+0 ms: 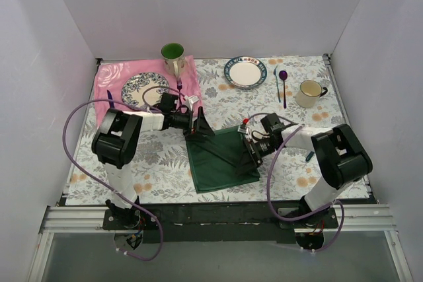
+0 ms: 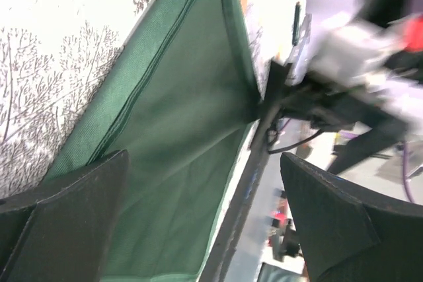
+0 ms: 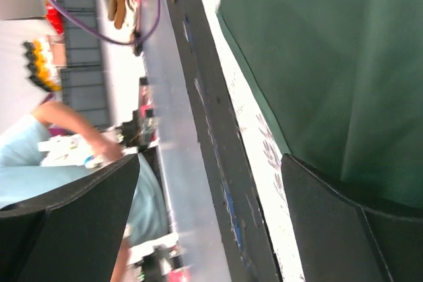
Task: Fold the napkin into a case and place the utensils inside
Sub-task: Smooth out the upper triangle-folded napkin at the center of the board.
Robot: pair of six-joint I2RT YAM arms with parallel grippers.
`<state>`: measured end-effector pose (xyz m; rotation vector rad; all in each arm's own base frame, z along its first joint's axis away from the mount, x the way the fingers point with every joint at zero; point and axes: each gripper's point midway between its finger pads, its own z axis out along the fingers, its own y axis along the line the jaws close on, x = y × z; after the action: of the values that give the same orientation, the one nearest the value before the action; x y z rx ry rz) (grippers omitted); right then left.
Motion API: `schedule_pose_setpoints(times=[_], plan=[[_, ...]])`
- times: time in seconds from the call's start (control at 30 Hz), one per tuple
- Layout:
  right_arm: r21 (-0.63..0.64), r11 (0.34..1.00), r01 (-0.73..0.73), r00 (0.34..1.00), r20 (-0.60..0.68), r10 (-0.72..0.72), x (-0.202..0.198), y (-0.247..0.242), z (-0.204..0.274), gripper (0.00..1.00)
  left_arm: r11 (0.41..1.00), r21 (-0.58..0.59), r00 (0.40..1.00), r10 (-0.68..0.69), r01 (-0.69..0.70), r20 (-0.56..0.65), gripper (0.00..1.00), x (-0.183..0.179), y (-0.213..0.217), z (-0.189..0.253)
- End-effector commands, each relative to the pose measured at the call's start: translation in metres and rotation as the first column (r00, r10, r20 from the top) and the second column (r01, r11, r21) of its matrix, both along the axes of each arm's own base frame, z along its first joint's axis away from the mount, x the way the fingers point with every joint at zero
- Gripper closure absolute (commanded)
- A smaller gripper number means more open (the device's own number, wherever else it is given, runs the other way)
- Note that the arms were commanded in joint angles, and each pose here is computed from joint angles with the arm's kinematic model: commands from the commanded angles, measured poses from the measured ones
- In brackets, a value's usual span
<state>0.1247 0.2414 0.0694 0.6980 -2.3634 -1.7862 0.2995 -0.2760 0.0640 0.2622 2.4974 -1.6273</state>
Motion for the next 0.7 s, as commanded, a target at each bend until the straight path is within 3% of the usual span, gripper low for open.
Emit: schedule_pose_setpoints(times=[0.0,0.1,0.2,0.23,0.3,0.33,0.43,0.47,0.67], plan=[[0.089,0.996,-0.005,0.981,0.191,-0.012,0.033,0.008,0.045,0.05,0.999,0.006,0.982,-0.045,0.045,0.186,0.02,-0.002,0.009,0.044],[0.084,0.996,0.024,0.953,0.298,-0.048,0.057,0.005,0.065,0.12,0.999,0.032,0.959,-0.038,0.030,0.281,0.02,-0.006,0.016,0.065],[0.035,0.997,0.063,0.892,0.447,-0.072,0.092,0.005,0.068,0.31,0.995,0.098,0.944,-0.007,-0.027,0.329,0.02,0.001,0.026,0.066],[0.009,0.997,0.071,0.880,0.471,-0.067,0.100,0.004,0.063,0.43,0.992,0.122,0.943,-0.003,-0.040,0.334,0.02,0.002,0.029,0.064],[-0.031,0.995,0.096,0.829,0.555,-0.062,0.125,0.005,0.063,0.56,0.986,0.159,0.929,-0.010,-0.053,0.369,0.02,0.007,0.034,0.062],[-0.052,0.993,0.103,0.830,0.555,-0.057,0.134,0.006,0.057,0.67,0.984,0.174,0.929,-0.020,-0.048,0.369,0.05,0.005,0.035,0.061],[-0.101,0.989,0.109,0.822,0.568,-0.033,0.150,0.006,0.044,0.80,0.980,0.194,0.927,-0.037,-0.039,0.372,0.17,0.003,0.038,0.061],[-0.114,0.987,0.115,0.821,0.570,-0.030,0.153,0.005,0.040,0.81,0.980,0.197,0.926,-0.036,-0.041,0.375,0.23,0.004,0.038,0.062],[-0.178,0.977,0.117,0.840,0.543,-0.001,0.148,0.000,0.002,0.89,0.978,0.208,0.932,-0.059,-0.018,0.358,0.38,-0.001,0.039,0.060]])
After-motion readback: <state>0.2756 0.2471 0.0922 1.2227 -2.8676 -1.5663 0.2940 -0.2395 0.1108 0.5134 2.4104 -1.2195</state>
